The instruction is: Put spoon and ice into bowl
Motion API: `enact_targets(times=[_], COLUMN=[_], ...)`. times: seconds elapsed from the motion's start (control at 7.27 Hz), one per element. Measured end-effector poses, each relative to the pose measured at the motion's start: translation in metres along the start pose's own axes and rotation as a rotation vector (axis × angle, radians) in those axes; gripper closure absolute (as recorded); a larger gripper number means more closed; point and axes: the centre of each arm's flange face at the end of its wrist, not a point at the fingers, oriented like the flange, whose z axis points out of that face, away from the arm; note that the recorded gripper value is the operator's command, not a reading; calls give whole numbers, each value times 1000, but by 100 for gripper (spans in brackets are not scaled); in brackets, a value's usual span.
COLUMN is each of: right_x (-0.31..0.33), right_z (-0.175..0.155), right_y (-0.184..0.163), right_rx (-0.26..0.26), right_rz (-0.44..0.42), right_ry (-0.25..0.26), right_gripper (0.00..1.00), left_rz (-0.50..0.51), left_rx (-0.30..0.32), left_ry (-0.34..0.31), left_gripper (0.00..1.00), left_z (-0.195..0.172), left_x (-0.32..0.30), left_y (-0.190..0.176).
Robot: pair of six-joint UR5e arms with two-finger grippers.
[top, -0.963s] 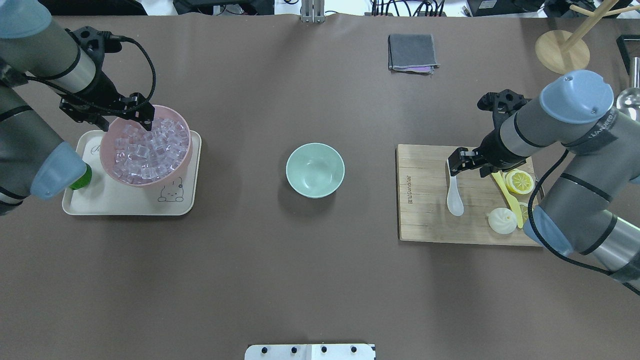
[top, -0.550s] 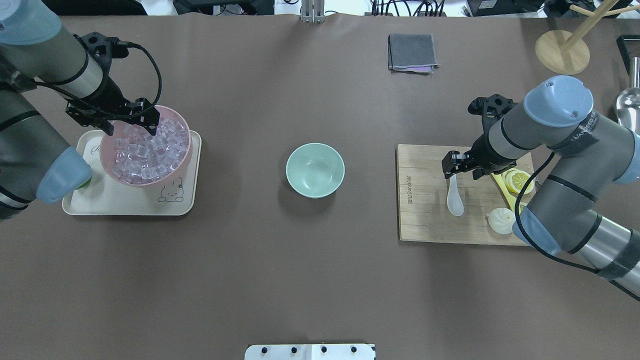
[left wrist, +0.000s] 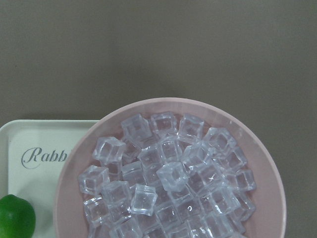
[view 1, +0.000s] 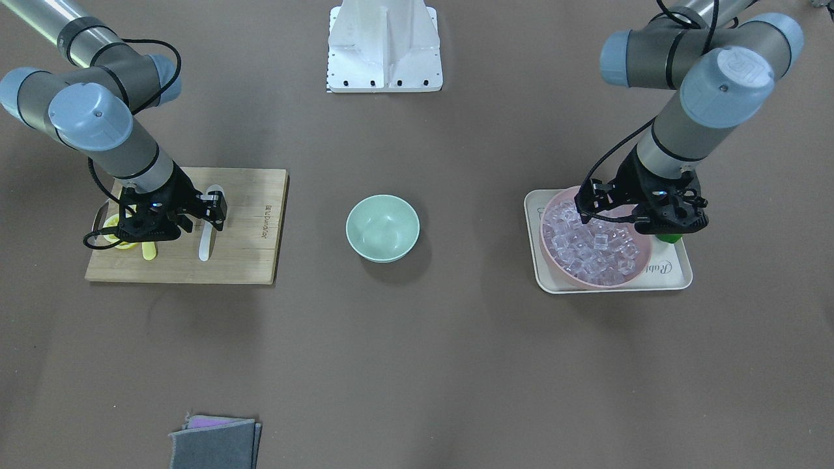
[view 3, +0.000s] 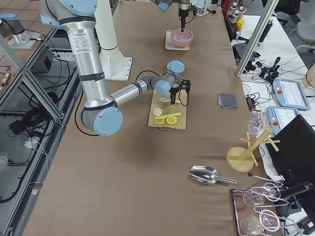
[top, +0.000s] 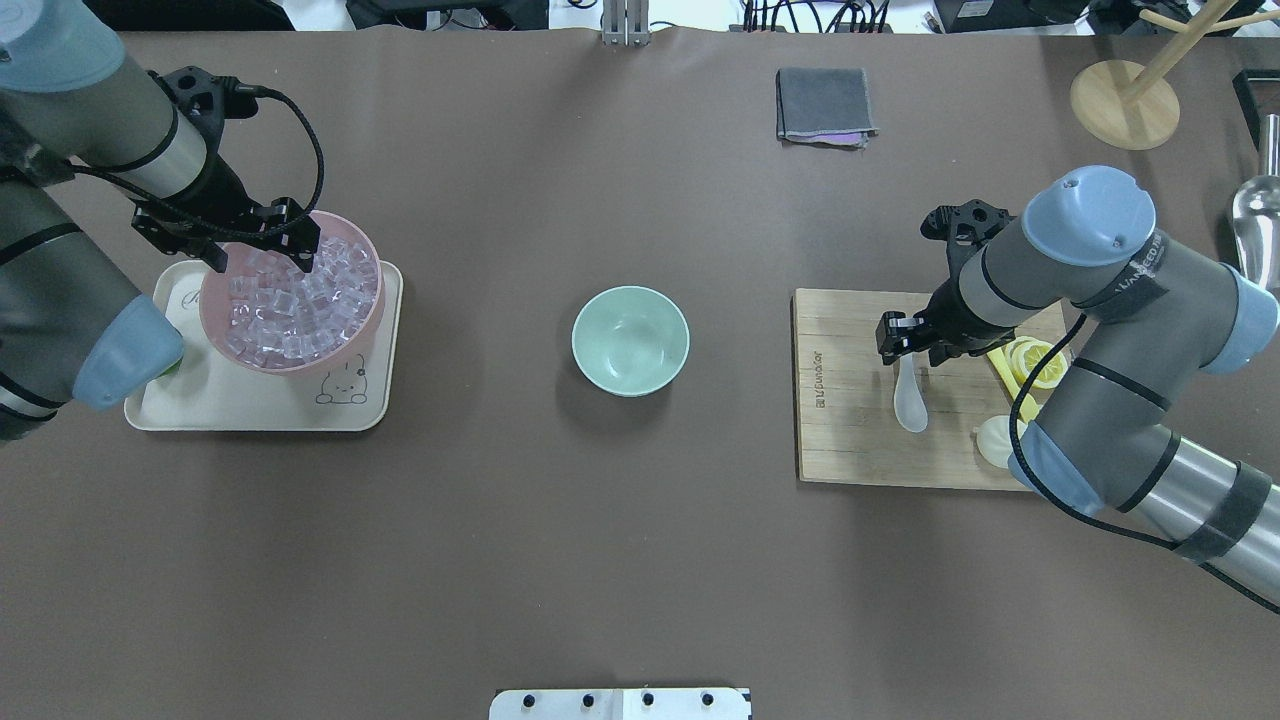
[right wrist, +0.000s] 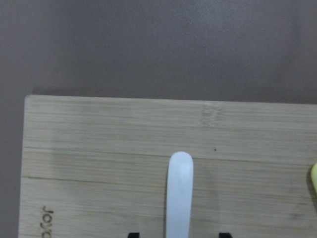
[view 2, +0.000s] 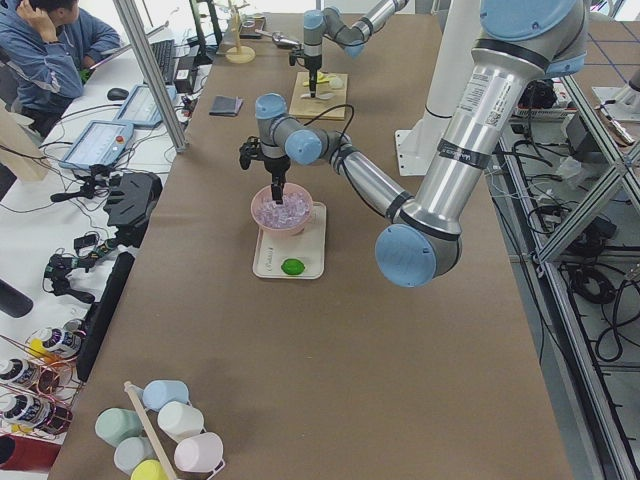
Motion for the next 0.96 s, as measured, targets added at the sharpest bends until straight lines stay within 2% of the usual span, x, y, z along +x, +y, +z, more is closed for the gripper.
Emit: enact_targets(times=[0.14,0.41,0.55,0.96], right_x=[-1,-2,-2,-10], right_z=[3,4,3,-3], right_y=[0,0,0,0], right_rx=[-1,-2,-1,1], right_rz=[-1,-1,-1,-3], right_ry=[3,4,4,-14], right_gripper=[60,96,100,100], left_rz=[-5,-15,-16,-16], left_rx=[1,3,2,5], left_ry=[0,4,3,-6], left_gripper=[6,6,6,6], left_z=[0,1,2,6], left_x=[0,1,1,2], left_y=[0,0,0,2])
